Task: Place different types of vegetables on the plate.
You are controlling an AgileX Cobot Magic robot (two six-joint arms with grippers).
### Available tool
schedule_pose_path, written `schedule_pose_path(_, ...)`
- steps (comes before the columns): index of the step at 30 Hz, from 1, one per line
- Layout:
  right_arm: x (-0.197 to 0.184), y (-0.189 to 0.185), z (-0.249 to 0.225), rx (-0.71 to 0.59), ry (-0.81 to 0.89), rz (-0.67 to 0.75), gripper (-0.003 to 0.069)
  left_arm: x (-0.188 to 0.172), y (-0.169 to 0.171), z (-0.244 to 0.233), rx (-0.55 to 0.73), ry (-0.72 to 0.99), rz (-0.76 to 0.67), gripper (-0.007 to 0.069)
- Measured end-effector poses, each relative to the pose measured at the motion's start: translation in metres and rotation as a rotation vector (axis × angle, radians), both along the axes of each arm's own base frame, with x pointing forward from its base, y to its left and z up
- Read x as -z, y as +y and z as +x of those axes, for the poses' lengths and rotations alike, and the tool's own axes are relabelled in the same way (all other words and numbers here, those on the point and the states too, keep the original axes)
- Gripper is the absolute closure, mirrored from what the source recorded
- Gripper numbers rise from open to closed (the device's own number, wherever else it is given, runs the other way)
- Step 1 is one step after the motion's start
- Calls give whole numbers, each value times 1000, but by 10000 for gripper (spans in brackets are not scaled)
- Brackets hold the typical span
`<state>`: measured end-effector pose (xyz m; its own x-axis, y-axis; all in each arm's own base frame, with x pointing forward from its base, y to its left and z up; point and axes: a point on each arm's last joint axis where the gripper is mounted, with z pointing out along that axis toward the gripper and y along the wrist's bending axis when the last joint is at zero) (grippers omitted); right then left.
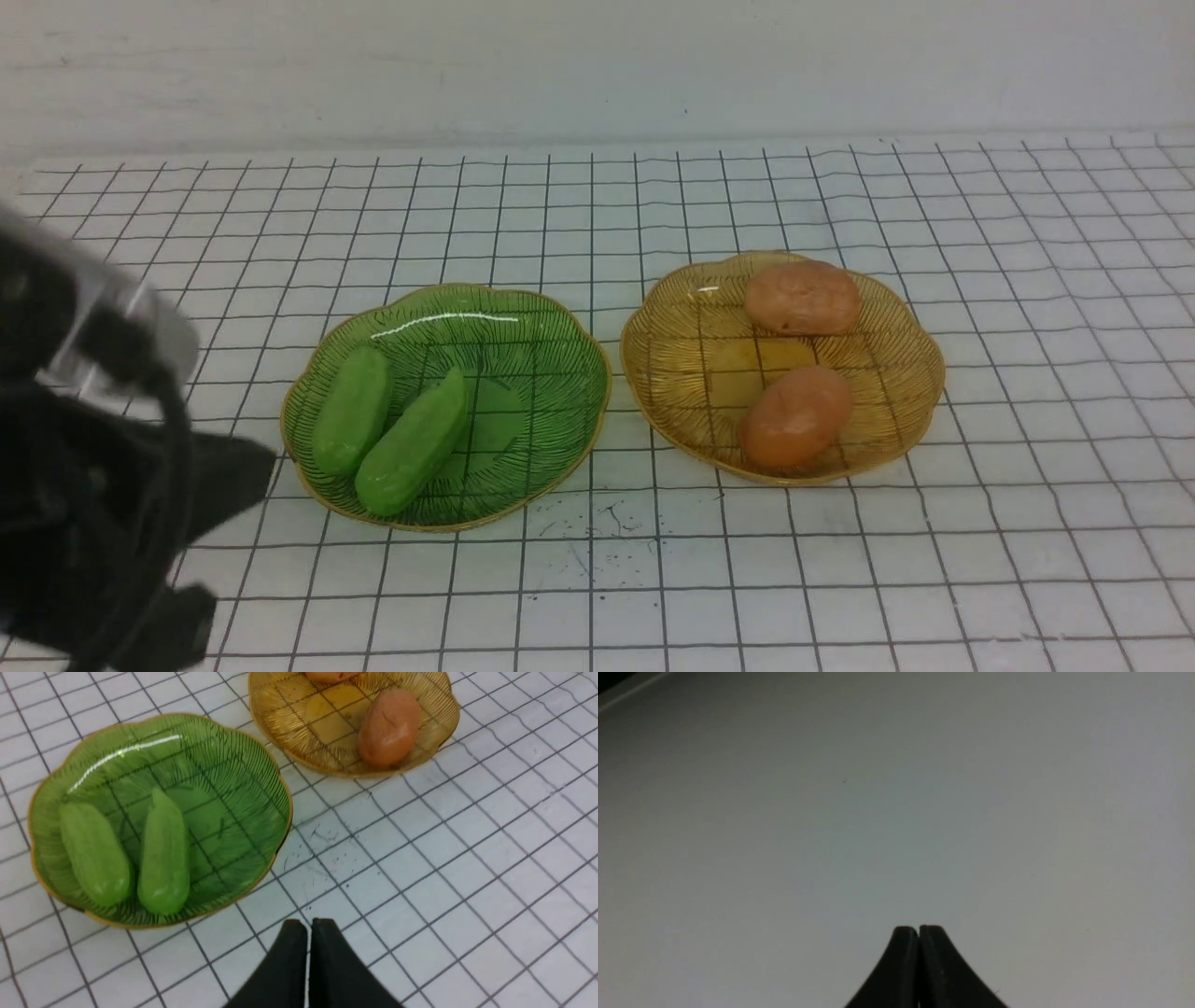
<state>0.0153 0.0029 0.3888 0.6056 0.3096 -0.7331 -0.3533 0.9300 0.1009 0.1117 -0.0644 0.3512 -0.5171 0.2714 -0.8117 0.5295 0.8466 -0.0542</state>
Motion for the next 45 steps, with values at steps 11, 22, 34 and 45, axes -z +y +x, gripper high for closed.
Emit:
schedule_pose_path(11, 0, 0, 0, 0, 1, 0, 673, 22, 22, -50, -14, -179, -120, 633)
schedule_pose_path(22, 0, 0, 0, 1, 1, -4, 673, 17, 22, -55, -4, -220, -172, 633)
schedule_pose_path(34, 0, 0, 0, 1, 3, -5, 673, 17, 30, -48, -44, -355, -58, 633)
schedule_pose_path(45, 0, 0, 0, 1, 4, -4, 673, 136, 59, -63, -426, -384, -13, 633)
